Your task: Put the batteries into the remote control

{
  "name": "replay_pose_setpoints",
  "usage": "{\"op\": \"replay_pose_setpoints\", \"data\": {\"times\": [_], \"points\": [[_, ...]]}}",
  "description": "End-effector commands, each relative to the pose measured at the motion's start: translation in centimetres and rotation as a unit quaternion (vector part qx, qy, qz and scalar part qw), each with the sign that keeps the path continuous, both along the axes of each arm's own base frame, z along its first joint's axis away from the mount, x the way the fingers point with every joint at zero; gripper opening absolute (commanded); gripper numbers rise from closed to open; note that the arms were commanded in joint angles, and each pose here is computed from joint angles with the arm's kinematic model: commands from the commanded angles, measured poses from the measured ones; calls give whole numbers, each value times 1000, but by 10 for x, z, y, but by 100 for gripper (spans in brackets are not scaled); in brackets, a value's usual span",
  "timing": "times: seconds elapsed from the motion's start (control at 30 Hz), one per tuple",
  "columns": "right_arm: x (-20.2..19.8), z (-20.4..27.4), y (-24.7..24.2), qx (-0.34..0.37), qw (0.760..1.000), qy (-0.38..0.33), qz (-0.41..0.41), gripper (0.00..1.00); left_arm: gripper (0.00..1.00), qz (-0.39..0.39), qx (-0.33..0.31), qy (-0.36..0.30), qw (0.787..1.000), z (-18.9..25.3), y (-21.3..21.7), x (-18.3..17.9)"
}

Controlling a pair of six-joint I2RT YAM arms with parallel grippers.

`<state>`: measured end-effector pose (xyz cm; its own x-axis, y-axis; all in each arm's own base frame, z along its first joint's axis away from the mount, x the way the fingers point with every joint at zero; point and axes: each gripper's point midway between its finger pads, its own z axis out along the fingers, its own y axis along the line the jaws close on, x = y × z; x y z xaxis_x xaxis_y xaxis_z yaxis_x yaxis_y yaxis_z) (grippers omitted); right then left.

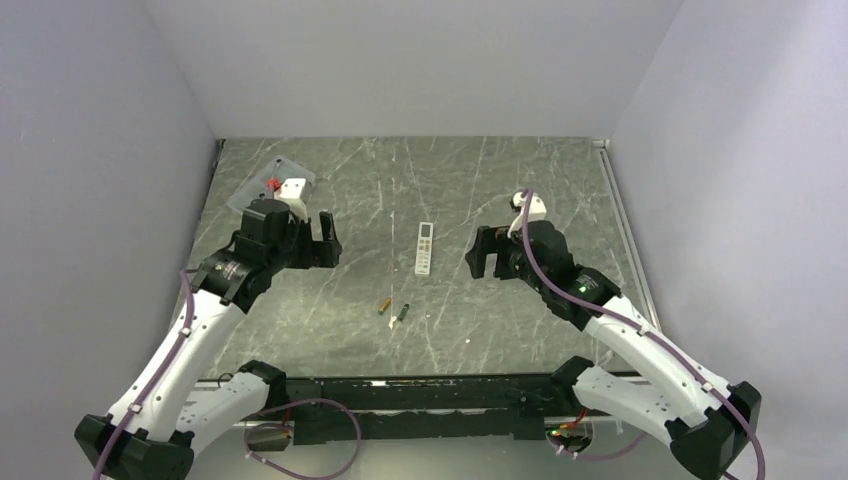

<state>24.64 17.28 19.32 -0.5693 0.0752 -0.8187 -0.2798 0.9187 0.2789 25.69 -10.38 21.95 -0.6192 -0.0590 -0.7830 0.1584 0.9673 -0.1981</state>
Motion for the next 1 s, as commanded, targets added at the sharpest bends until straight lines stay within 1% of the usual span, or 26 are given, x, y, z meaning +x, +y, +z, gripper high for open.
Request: {"op": "replay_pose_setpoints", "data": {"times": [0.0, 0.1, 0.2, 0.27, 0.37, 0.43, 0.53, 0.73, 0.97], "points": [[9, 38, -10, 18, 998, -26, -48, 100, 99, -11, -62, 0, 998, 12, -20, 4], [9, 42, -11, 20, 998, -25, -55, 100, 99, 3, -69, 12, 998, 8, -20, 5], [12, 46, -17, 14, 997, -28, -73, 100, 99, -4, -67, 7, 998, 6, -21, 4], [11, 47, -17, 11, 997, -23, -74, 100, 99, -22, -61, 12, 998, 2, -23, -1], [8, 48, -11, 12, 999, -29, -43, 100, 99, -55, -53, 32, 997, 2, -28, -8], [7, 50, -9, 22, 998, -35, -39, 100, 99, -48, -45, 45, 997, 1, -26, -8], [8, 50, -7, 23, 998, -42, -32, 100, 99, -5, -18, 61, 998, -5, -9, -9], [12, 44, 2, 3, 1000, -26, -12, 100, 99, -10, -17, 37, 999, 0, -6, -13], [23, 34, 9, -12, 1000, -13, -10, 100, 99, 16, -2, 15, 1000, 6, 8, -16]]}}
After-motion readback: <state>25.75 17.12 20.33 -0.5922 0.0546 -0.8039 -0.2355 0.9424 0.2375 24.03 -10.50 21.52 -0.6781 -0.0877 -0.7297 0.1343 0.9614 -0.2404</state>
